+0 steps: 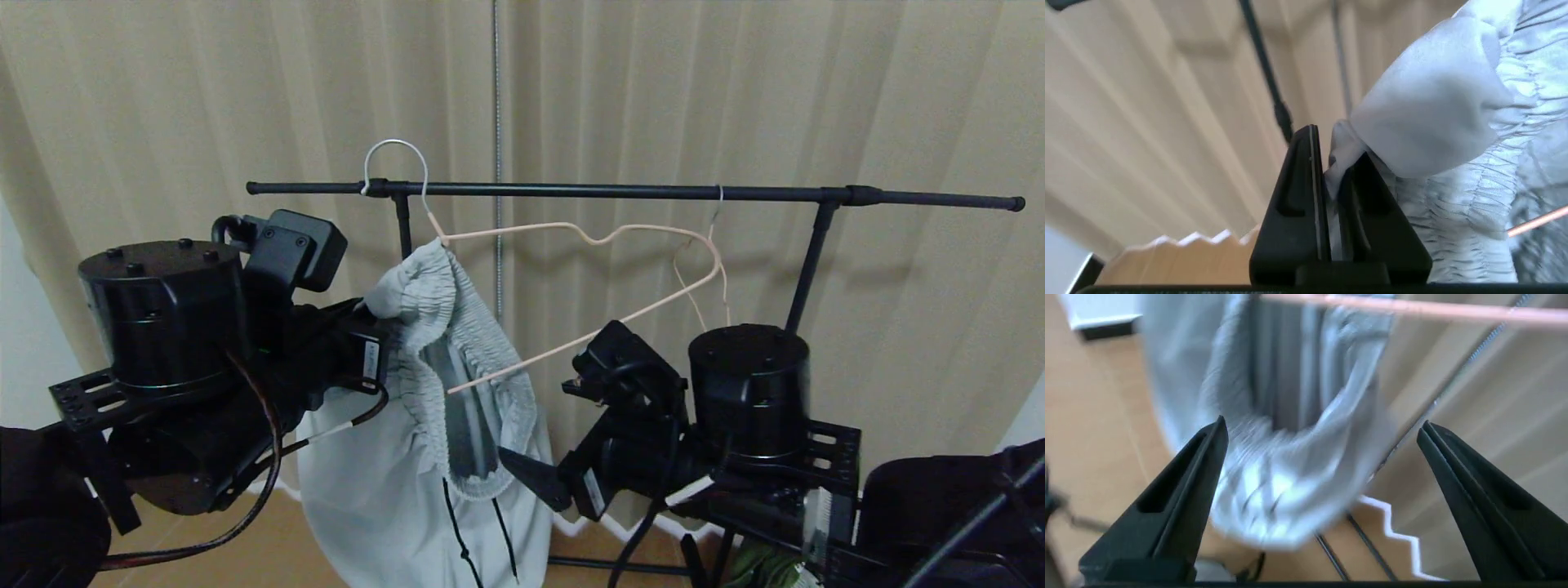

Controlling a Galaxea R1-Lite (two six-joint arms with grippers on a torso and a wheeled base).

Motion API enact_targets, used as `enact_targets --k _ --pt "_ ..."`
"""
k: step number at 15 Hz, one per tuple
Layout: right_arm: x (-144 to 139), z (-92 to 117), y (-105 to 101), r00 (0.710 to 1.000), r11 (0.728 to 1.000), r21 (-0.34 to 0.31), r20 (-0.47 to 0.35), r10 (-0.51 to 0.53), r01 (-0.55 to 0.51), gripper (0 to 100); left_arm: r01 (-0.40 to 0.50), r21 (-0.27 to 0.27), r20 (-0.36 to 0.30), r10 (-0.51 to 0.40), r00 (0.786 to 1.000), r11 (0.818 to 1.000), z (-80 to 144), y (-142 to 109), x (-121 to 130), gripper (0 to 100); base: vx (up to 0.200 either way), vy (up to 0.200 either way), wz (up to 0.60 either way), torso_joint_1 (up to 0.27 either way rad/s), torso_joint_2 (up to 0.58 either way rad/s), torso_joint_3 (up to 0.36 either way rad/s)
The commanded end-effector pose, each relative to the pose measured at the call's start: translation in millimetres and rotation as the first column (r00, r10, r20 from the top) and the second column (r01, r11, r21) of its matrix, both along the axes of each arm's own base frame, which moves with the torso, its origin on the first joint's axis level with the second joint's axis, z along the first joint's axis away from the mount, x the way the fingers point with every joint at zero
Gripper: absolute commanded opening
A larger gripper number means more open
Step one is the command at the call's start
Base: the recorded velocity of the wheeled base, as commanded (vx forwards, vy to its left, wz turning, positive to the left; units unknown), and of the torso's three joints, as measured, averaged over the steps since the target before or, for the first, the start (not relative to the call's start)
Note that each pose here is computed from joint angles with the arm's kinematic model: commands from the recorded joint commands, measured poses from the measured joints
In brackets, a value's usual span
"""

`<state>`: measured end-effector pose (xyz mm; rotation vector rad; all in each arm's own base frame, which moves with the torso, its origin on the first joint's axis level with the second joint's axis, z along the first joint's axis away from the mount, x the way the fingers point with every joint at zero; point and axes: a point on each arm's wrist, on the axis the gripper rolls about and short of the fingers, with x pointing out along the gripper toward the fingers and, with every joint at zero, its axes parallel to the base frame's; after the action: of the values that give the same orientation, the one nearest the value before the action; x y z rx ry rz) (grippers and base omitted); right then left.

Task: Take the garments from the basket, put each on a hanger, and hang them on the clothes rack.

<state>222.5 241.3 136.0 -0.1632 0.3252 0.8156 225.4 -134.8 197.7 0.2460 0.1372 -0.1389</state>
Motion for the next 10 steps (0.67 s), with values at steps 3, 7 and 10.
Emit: enact_targets --k 3,7,10 --pt "19 -25 16 0.997 0.997 -0.030 -0.042 -0.067 0.066 100 0.022 -0.014 0.025 -0.022 0.999 1.000 8 -2 -8 0 0.000 0.000 0.00 0.000 0.00 0.000" --pt "16 -29 9 0.994 0.994 -0.043 -0.037 -0.102 0.100 0 0.020 -0.007 0.028 -0.020 0.999 1.000 8 -1 -8 0 0.000 0.000 0.00 0.000 0.00 0.000" --pt "22 -27 -3 0.989 0.989 -0.032 -0.021 -0.148 0.148 0 0.009 0.029 0.032 -0.010 0.999 1.000 8 2 -6 0 0.000 0.000 0.00 0.000 0.00 0.000"
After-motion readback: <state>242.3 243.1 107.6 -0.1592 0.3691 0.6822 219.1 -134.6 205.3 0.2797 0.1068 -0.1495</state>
